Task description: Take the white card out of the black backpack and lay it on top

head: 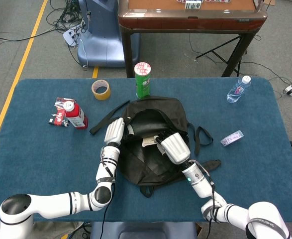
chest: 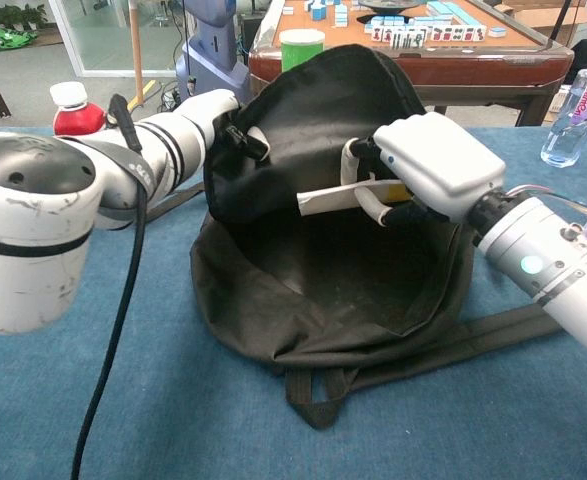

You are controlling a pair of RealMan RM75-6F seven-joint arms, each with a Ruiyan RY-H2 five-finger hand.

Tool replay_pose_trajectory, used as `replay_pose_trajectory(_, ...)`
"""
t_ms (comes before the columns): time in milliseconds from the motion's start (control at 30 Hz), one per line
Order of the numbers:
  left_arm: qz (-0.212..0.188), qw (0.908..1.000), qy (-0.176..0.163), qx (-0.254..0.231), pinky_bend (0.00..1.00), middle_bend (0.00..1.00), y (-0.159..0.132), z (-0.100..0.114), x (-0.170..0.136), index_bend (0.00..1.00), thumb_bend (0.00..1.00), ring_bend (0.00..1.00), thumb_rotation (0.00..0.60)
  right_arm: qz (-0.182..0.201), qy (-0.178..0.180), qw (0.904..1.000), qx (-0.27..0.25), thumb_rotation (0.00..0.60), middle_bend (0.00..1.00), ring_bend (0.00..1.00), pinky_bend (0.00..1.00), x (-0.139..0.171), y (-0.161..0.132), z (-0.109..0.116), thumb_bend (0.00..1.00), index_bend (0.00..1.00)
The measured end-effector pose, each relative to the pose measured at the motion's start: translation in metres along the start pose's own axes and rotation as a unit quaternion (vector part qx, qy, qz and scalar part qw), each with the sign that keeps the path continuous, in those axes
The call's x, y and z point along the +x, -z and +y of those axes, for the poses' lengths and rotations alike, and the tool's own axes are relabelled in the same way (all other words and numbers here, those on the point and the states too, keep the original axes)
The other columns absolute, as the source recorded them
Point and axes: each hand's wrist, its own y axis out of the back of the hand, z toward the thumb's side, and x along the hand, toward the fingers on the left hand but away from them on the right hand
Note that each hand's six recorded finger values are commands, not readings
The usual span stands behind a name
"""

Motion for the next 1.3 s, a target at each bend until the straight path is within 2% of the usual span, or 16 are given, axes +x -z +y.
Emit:
replay_pose_trajectory(333,-0.002,0.9999,0.008,0.014,0.26,0.69,0.011,0.000,-0.001,0.64,0.79,0.58,0.600,0.024,0.054,0.9979,-0.026,0.600,0.66,0.59,0.51,0.019,0.001,0.073,0.54,0.85)
replay_pose_trajectory(633,-0.035,0.9976,0.023,0.055,0.23,0.65,0.019,-0.001,-0.011,0.59,0.78,0.54,0.600,0.019,0.101,0.9939,-0.039,0.600,0.67,0.61,0.53,0.026,0.010,0.143,0.54,0.86)
replay_pose_trajectory(733,-0.050,0.9955,0.029,0.074,0.21,0.63,0.023,-0.001,-0.017,0.57,0.78,0.52,0.600,0.011,0.113,0.9926,-0.043,0.600,0.67,0.62,0.53,0.026,0.016,0.159,0.54,0.86)
replay_pose_trajectory(800,-0.063,0.9931,0.036,0.092,0.18,0.60,0.026,0.000,-0.022,0.53,0.78,0.49,0.600,0.003,0.122,0.9914,-0.045,0.600,0.67,0.62,0.53,0.025,0.022,0.170,0.54,0.86)
replay_pose_trajectory(867,-0.070,0.9908,0.046,0.106,0.16,0.57,0.030,0.001,-0.027,0.46,0.73,0.46,0.600,-0.005,0.132,0.9902,-0.045,0.600,0.67,0.62,0.53,0.024,0.029,0.180,0.54,0.86)
replay_pose_trajectory(1033,-0.085,0.9824,0.076,0.148,0.11,0.39,0.036,0.009,-0.040,0.17,0.42,0.35,0.600,-0.021,0.153,0.9867,-0.052,0.600,0.67,0.62,0.53,0.027,0.041,0.201,0.54,0.86)
replay_pose_trajectory(1100,-0.091,0.9788,0.085,0.162,0.10,0.33,0.036,0.012,-0.046,0.09,0.35,0.31,0.600,-0.029,0.159,0.9857,-0.049,0.600,0.67,0.62,0.53,0.028,0.047,0.207,0.54,0.86)
replay_pose_trajectory(1200,-0.105,0.9746,0.091,0.176,0.10,0.28,0.033,0.016,-0.055,0.01,0.31,0.27,0.600,-0.042,0.161,0.9849,-0.047,0.600,0.67,0.62,0.53,0.029,0.055,0.212,0.54,0.86)
replay_pose_trajectory(1300,-0.123,0.9726,0.087,0.177,0.10,0.27,0.027,0.019,-0.064,0.00,0.31,0.26,0.600,-0.050,0.154,0.9857,-0.047,0.600,0.67,0.62,0.53,0.029,0.060,0.211,0.54,0.86)
